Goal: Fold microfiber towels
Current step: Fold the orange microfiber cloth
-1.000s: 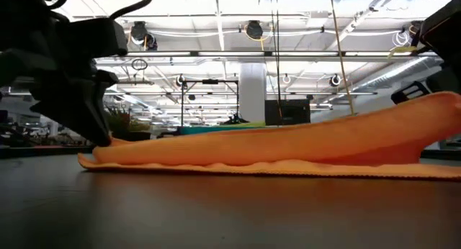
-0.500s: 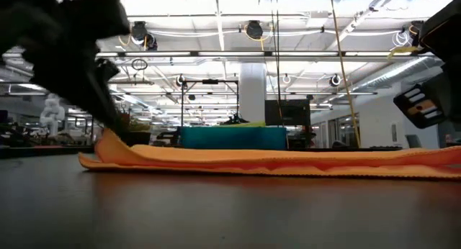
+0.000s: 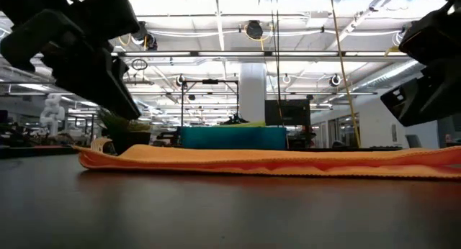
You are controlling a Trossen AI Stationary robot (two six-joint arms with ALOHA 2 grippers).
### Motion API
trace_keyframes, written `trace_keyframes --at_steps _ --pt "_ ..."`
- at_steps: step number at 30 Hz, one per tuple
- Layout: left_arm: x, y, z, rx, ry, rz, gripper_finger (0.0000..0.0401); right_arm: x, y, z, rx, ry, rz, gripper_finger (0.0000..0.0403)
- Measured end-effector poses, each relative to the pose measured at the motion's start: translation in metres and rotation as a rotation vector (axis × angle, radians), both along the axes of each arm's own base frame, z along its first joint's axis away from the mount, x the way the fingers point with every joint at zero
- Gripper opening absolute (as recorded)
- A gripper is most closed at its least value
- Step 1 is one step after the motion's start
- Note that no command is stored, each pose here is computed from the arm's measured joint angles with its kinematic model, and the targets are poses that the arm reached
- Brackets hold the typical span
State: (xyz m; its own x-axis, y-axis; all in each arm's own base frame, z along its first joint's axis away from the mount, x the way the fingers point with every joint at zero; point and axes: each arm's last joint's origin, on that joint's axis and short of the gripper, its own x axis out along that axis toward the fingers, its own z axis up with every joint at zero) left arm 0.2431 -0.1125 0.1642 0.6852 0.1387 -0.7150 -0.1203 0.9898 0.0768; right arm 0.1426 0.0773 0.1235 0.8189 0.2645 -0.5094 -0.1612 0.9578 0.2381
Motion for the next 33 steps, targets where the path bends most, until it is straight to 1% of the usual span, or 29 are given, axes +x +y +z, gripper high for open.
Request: trace_keyframes --at_steps 8,14,18,25,30,33 --pt "-0.011 0.006 -0.017 -0.051 0.023 0.062 0.0088 0.002 -0.01 -0.004 -0.024 0.043 -0.064 0.0105" --pt "-0.018 0.01 -0.033 -0.107 -0.075 0.06 0.0088 0.001 -0.02 -0.011 -0.064 0.123 -0.113 0.0105" --pt "-0.026 0.014 -0.042 -0.111 -0.084 0.066 0.0088 0.0 -0.023 -0.013 -0.063 0.148 -0.137 0.0105" --pt "-0.038 0.03 -0.058 -0.11 -0.06 0.197 0.0088 0.0 -0.023 -0.013 -0.048 0.157 -0.138 0.0105" --pt "-0.034 0.042 -0.059 -0.106 -0.062 0.256 0.0088 0.0 -0.021 -0.013 0.004 0.179 -0.113 0.0105" --pt "-0.031 0.052 -0.059 -0.079 -0.071 0.302 0.0088 -0.001 -0.02 -0.013 0.042 0.193 -0.108 0.0105"
